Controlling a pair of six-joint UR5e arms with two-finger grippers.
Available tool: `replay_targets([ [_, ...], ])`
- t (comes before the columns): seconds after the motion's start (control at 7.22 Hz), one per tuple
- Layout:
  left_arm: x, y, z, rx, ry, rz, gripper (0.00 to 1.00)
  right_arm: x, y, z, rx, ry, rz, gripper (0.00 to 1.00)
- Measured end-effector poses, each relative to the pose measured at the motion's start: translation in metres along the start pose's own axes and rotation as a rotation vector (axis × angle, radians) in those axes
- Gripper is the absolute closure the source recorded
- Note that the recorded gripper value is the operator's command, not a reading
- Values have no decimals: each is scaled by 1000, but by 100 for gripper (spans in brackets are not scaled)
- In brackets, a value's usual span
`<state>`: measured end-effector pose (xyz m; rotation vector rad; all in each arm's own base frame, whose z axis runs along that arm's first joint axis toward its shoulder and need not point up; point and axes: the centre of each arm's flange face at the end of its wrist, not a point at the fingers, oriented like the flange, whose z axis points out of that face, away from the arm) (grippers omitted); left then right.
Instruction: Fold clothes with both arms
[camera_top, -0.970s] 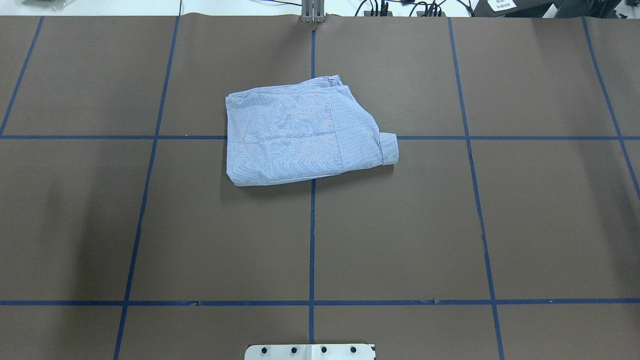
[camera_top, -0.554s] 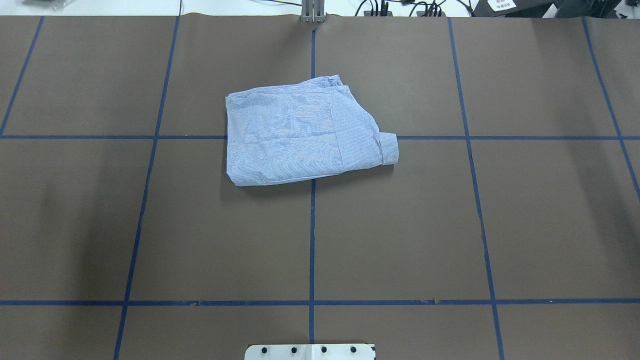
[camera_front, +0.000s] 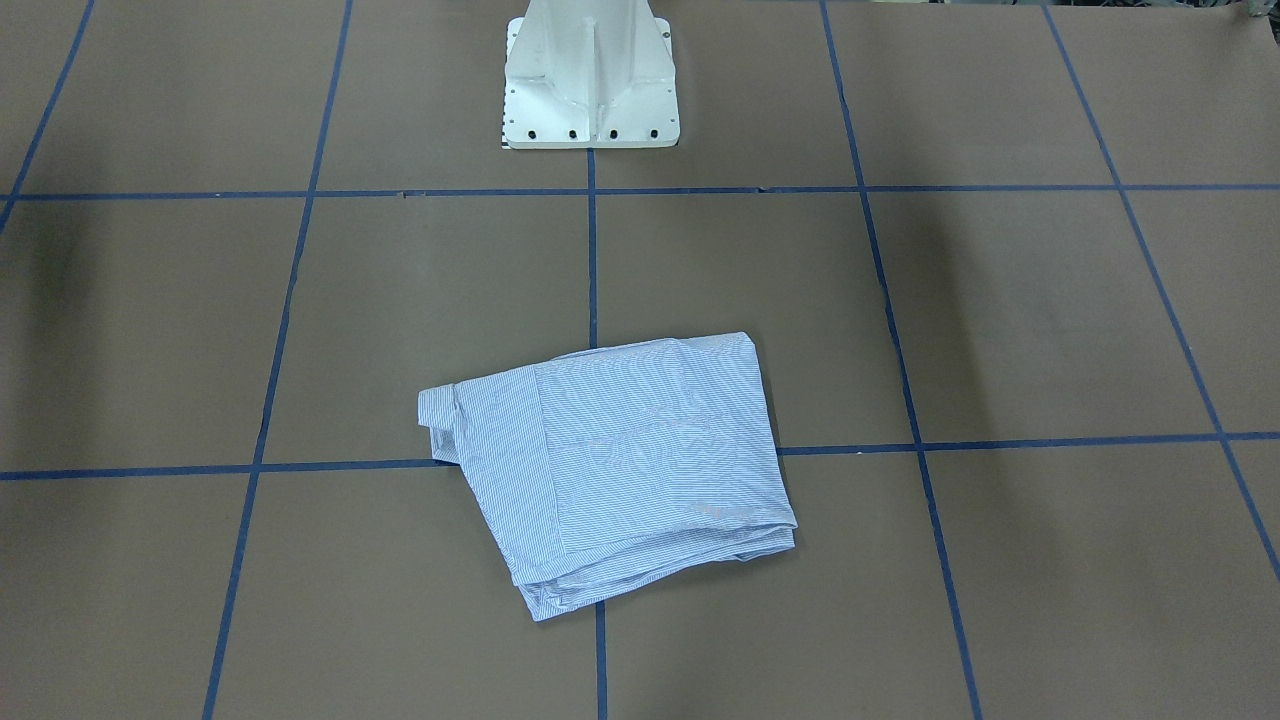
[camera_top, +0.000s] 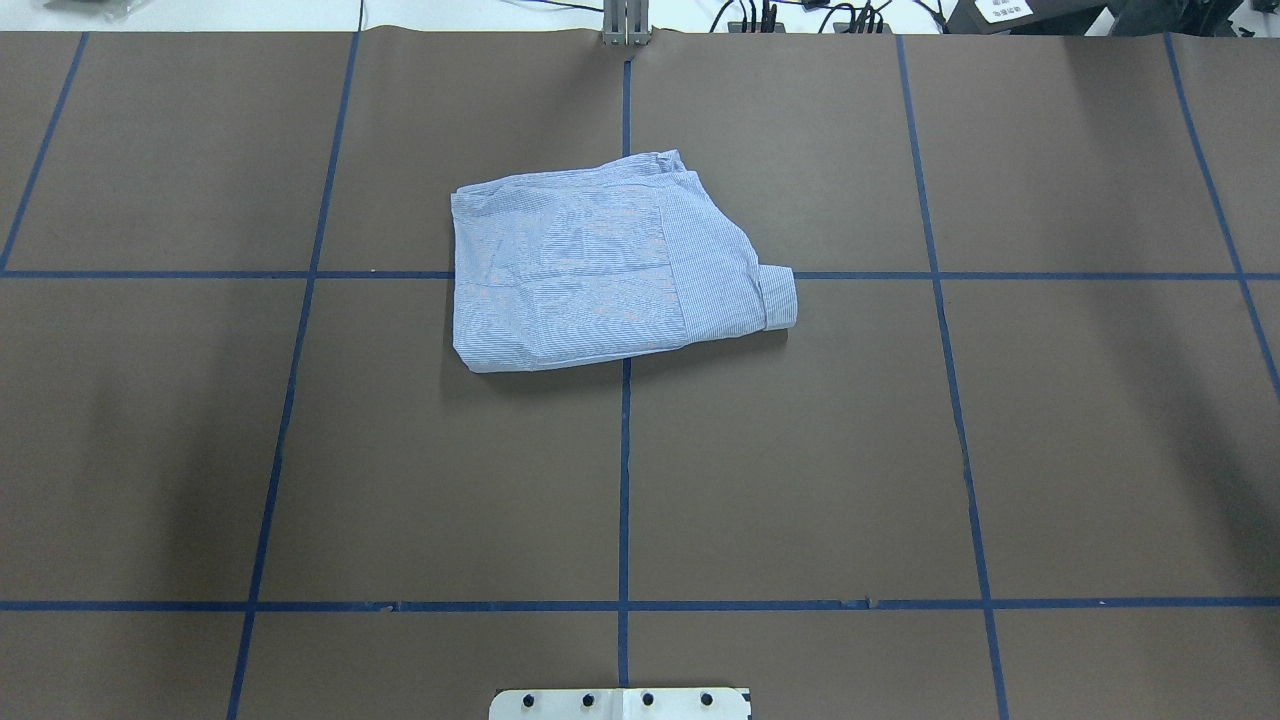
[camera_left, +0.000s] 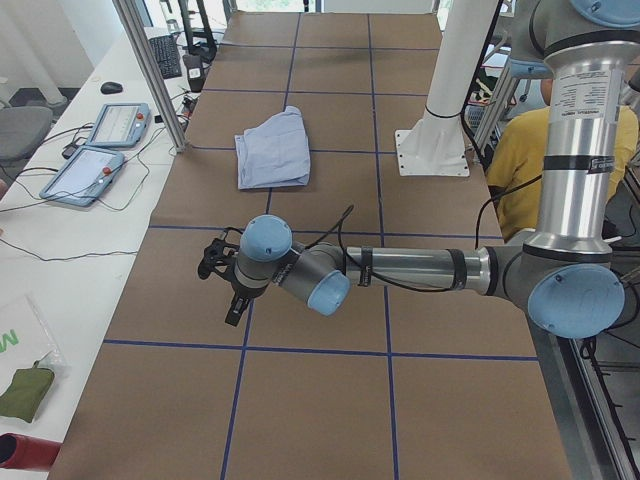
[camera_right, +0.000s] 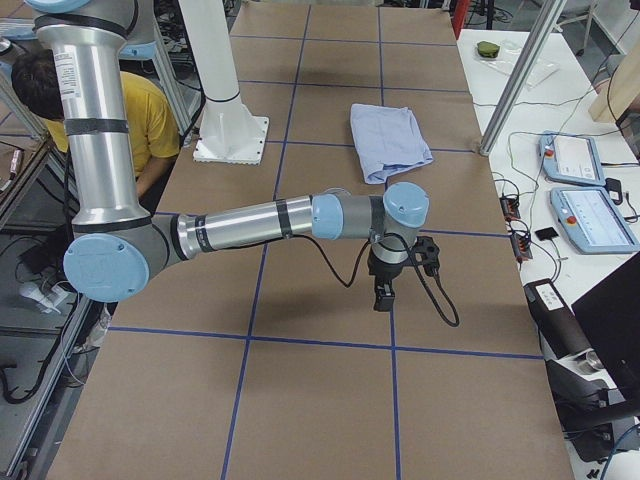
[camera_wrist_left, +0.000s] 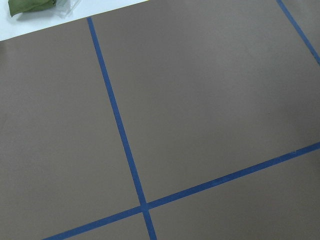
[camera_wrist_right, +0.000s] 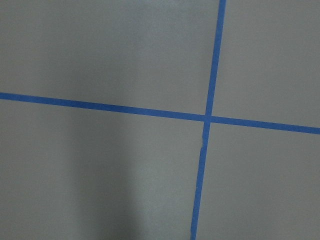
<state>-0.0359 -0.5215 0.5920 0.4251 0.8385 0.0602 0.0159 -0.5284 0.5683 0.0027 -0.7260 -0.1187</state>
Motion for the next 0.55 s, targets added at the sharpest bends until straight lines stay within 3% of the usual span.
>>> replay_targets([
  [0.55, 24, -16, -15, 31, 33, 1, 0, -12, -2, -6, 19, -39, -18, 0],
])
